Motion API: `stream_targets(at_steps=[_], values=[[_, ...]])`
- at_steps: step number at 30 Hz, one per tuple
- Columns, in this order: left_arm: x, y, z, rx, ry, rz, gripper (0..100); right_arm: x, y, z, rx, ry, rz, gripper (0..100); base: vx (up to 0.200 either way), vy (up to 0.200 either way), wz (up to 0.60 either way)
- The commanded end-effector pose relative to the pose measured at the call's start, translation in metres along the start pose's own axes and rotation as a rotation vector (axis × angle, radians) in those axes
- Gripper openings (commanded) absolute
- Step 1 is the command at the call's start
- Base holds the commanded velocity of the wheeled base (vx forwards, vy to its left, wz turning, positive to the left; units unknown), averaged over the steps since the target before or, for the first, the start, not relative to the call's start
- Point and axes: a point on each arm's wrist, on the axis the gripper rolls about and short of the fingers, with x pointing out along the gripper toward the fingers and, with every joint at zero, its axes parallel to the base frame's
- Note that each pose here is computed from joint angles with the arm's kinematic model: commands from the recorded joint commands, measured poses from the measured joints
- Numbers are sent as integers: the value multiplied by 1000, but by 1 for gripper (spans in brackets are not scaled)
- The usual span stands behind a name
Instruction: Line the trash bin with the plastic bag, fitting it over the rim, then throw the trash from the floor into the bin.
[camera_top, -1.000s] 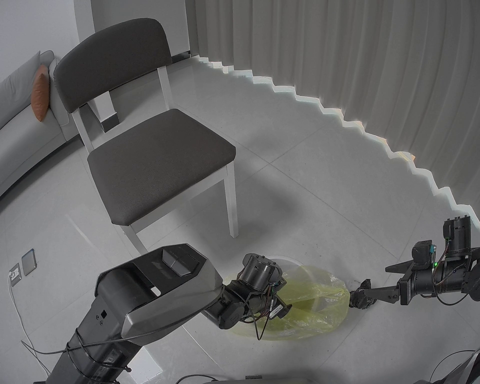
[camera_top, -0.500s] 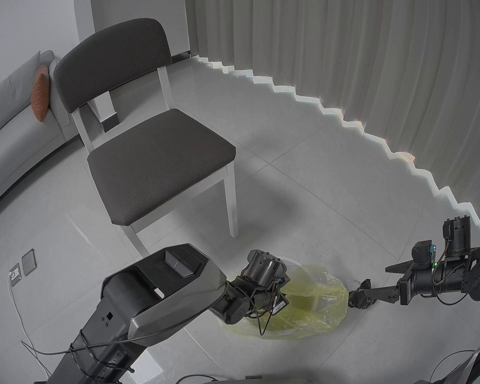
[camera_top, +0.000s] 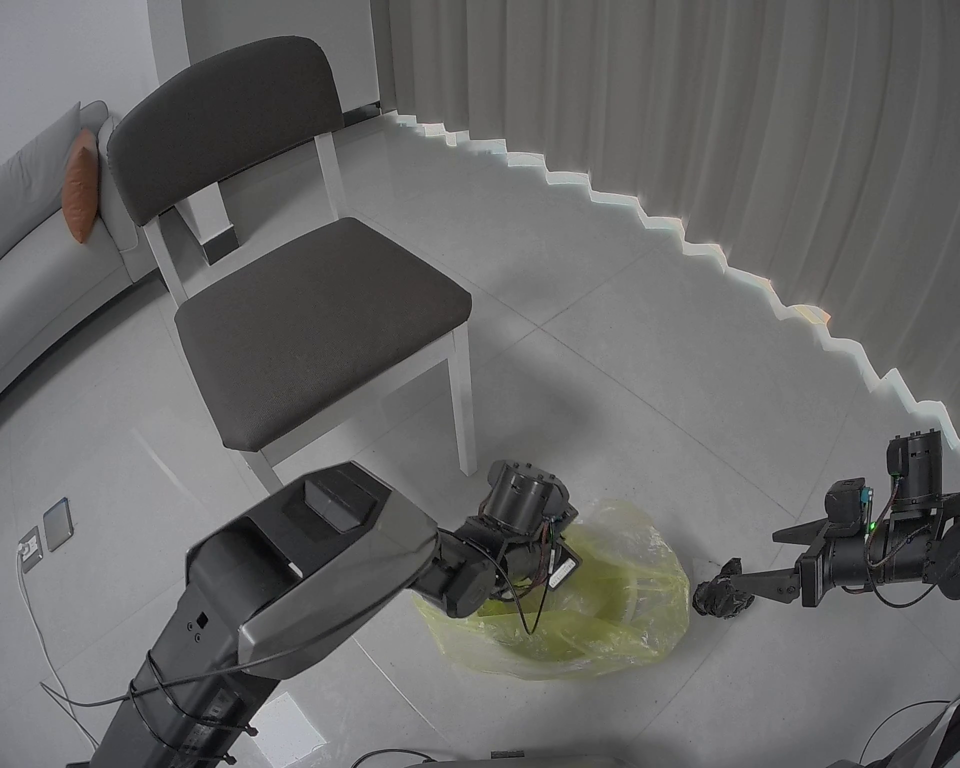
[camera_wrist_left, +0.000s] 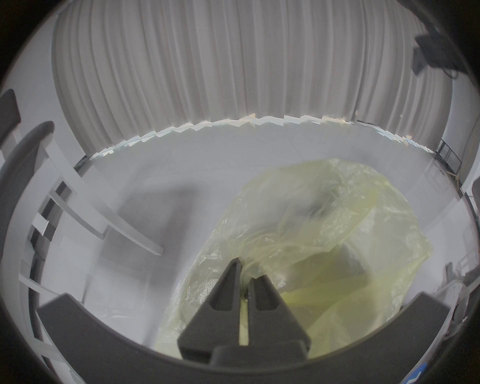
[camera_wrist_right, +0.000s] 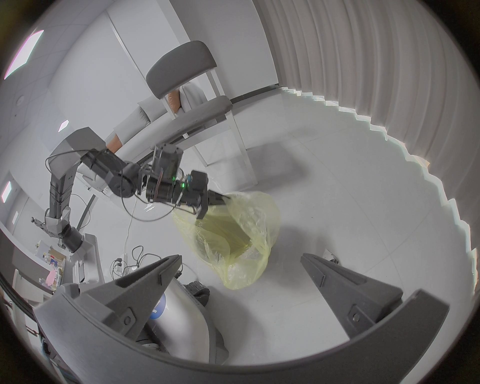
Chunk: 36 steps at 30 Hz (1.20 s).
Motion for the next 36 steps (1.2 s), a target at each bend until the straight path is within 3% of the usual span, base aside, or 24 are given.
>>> stream_targets(at_steps=[1,7,12,18,21,30,36], values=[[-12,26,18,-24,-38,47,0,1,0,0,1,1,1,100,0,0,0],[-9,50,23,-45,-29,83,0,4,-2,-3,5,19,5,100,0,0,0],[16,62,27,-77,-8,88,0,8,-3,-4,12,31,8,100,0,0,0],[41,43,-18,-109,177,20,0,9,-7,-6,23,39,2,100,0,0,0],[44,36,-23,-122,211,4,0,10,-8,-6,26,42,2,100,0,0,0],[40,38,-16,-167,190,13,0,10,-8,-7,26,44,2,100,0,0,0],[20,46,16,-187,119,30,0,10,-7,-8,26,45,3,100,0,0,0]])
